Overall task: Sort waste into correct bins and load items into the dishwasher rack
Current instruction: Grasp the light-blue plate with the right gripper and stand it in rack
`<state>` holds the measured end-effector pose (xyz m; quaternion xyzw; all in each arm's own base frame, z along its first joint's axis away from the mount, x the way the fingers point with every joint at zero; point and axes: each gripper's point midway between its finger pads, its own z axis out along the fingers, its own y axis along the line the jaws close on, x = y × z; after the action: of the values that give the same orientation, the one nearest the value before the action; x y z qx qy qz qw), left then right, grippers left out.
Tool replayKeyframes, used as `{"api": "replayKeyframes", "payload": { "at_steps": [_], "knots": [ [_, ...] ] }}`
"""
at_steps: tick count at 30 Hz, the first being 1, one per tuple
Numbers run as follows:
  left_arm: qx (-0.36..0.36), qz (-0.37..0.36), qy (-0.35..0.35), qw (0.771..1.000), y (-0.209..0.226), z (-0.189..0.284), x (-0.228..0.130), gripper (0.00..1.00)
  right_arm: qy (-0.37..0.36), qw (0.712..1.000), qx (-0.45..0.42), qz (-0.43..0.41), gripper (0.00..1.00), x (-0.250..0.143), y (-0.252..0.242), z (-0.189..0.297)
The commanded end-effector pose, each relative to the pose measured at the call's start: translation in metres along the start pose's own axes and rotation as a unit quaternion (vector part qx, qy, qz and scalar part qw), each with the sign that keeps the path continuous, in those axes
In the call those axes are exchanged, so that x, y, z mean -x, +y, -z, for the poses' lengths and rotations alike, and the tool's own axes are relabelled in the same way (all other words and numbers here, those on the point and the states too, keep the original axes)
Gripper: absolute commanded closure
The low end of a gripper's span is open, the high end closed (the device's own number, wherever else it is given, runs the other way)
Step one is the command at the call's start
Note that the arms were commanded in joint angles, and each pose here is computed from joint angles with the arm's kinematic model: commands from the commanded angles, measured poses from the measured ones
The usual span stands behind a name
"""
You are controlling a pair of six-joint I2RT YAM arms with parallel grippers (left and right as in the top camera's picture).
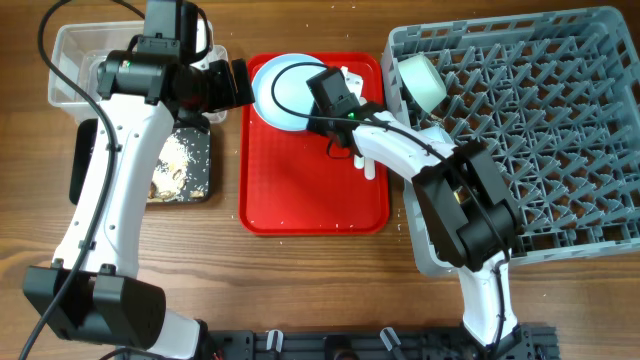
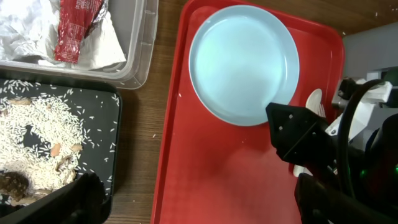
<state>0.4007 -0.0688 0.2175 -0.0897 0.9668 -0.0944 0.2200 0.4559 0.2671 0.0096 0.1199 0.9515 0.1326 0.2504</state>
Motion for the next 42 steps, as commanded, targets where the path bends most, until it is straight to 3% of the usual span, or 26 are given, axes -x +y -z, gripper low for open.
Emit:
{"api": "replayKeyframes", "payload": {
  "at_steps": [1,2,6,9,11,13,15,16,18,20,22,28,34,36,38,39,40,42],
  "knots": [
    [-0.001,-0.001,-0.012,1.000,0.000,0.007,0.005,0.00,0.053,0.999,0.009,-0.002,0.91,-0.024,-0.002,-0.009],
    [-0.001,-0.001,-0.012,1.000,0.000,0.007,0.005,0.00,0.068,0.998,0.015,-0.005,0.96,-0.027,-0.001,-0.006],
    [-0.001,-0.001,-0.012,1.000,0.000,0.007,0.005,0.00,0.063,0.997,0.032,0.026,0.96,-0.001,-0.003,0.028],
    [-0.001,-0.001,-0.012,1.000,0.000,0.007,0.005,0.00,0.003,0.995,0.066,0.073,0.96,0.046,0.006,0.089],
    [-0.001,-0.001,-0.012,1.000,0.000,0.007,0.005,0.00,-0.091,0.990,0.064,0.090,0.96,0.094,0.004,0.158],
    [-0.001,-0.001,-0.012,1.000,0.000,0.007,0.005,0.00,-0.222,0.973,-0.001,0.067,0.96,0.143,-0.021,0.236],
    [-0.001,-0.001,-0.012,1.000,0.000,0.007,0.005,0.00,-0.351,0.922,-0.144,0.074,0.96,0.179,-0.069,0.323],
    [-0.001,-0.001,-0.012,1.000,0.000,0.007,0.005,0.00,-0.380,0.892,-0.228,0.091,0.96,0.185,-0.093,0.355],
    [-0.001,-0.001,-0.012,1.000,0.000,0.007,0.005,0.00,-0.363,0.833,-0.383,0.165,0.96,0.185,-0.127,0.390],
    [-0.001,-0.001,-0.012,1.000,0.000,0.007,0.005,0.00,-0.318,0.805,-0.458,0.203,0.96,0.188,-0.154,0.392],
    [-0.001,-0.001,-0.012,1.000,0.000,0.007,0.005,0.00,-0.284,0.801,-0.485,0.205,0.96,0.196,-0.181,0.380],
    [-0.001,-0.001,-0.012,1.000,0.000,0.007,0.005,0.00,-0.177,0.810,-0.485,0.279,0.96,0.214,-0.219,0.288],
    [-0.001,-0.001,-0.012,1.000,0.000,0.007,0.005,0.00,-0.144,0.813,-0.454,0.335,0.94,0.219,-0.215,0.209],
    [-0.001,-0.001,-0.012,1.000,0.000,0.007,0.005,0.00,-0.135,0.820,-0.435,0.346,0.67,0.215,-0.213,0.193],
    [-0.001,-0.001,-0.012,1.000,0.000,0.007,0.005,0.00,-0.145,0.832,-0.404,0.352,0.26,0.217,-0.203,0.186],
    [-0.001,-0.001,-0.012,1.000,0.000,0.007,0.005,0.00,-0.152,0.837,-0.390,0.353,0.13,0.218,-0.199,0.183],
    [-0.001,-0.001,-0.012,1.000,0.000,0.007,0.005,0.00,-0.169,0.845,-0.385,0.332,0.02,0.221,-0.196,0.187],
    [-0.001,-0.001,-0.012,1.000,0.000,0.007,0.005,0.00,-0.190,0.858,-0.368,0.306,0.00,0.223,-0.190,0.203]
  ]
}}
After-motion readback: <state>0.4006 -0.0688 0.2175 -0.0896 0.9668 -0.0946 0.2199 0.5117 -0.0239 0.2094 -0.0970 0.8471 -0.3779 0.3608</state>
